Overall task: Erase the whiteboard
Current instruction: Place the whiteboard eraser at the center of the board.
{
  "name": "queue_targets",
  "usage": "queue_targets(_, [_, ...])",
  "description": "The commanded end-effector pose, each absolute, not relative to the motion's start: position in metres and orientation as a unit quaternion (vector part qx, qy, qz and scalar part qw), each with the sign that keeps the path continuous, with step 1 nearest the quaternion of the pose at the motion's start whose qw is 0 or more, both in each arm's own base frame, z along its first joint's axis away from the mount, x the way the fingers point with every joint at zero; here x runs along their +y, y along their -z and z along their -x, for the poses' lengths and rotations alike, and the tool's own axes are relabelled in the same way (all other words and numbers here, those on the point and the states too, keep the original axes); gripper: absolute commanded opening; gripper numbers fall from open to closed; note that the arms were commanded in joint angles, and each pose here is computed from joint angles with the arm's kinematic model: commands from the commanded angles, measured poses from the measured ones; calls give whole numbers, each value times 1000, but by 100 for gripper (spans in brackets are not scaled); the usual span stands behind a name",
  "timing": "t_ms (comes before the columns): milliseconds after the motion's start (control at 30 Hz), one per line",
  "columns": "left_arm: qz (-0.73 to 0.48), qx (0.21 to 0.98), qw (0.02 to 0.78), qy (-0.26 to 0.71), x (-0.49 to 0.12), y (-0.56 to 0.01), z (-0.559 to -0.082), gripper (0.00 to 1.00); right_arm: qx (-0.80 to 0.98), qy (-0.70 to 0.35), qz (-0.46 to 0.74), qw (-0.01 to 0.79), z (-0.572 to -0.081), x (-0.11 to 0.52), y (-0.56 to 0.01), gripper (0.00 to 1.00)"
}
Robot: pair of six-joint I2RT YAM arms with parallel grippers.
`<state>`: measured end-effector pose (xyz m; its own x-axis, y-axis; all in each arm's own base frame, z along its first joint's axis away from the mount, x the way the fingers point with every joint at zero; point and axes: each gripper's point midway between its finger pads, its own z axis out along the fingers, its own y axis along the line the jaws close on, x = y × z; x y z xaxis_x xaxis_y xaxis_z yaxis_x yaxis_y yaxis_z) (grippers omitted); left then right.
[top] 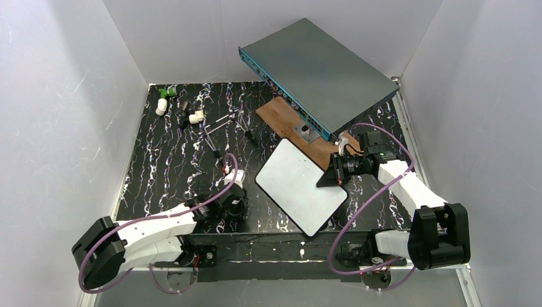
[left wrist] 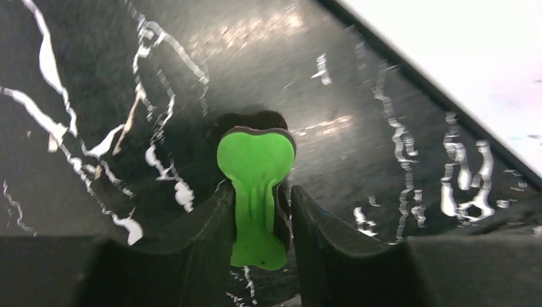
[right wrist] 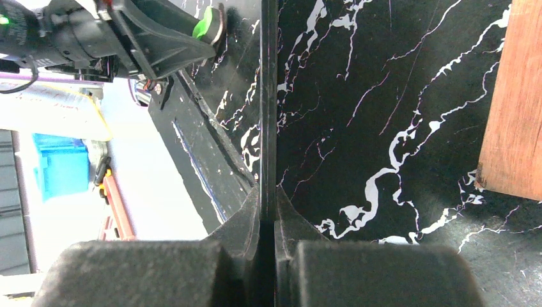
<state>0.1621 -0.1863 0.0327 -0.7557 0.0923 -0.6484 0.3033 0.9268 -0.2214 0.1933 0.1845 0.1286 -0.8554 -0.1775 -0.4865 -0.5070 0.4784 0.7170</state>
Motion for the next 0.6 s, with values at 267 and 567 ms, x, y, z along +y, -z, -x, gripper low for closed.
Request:
queue_targets(267, [-96, 949, 289, 85, -170, -22, -164, 70, 816, -494, 228, 195, -190, 191, -148, 1])
queue_targets(567, [-98, 934, 309, 149, -186, -51, -163, 82, 816, -492, 230, 197, -190, 190, -147, 1])
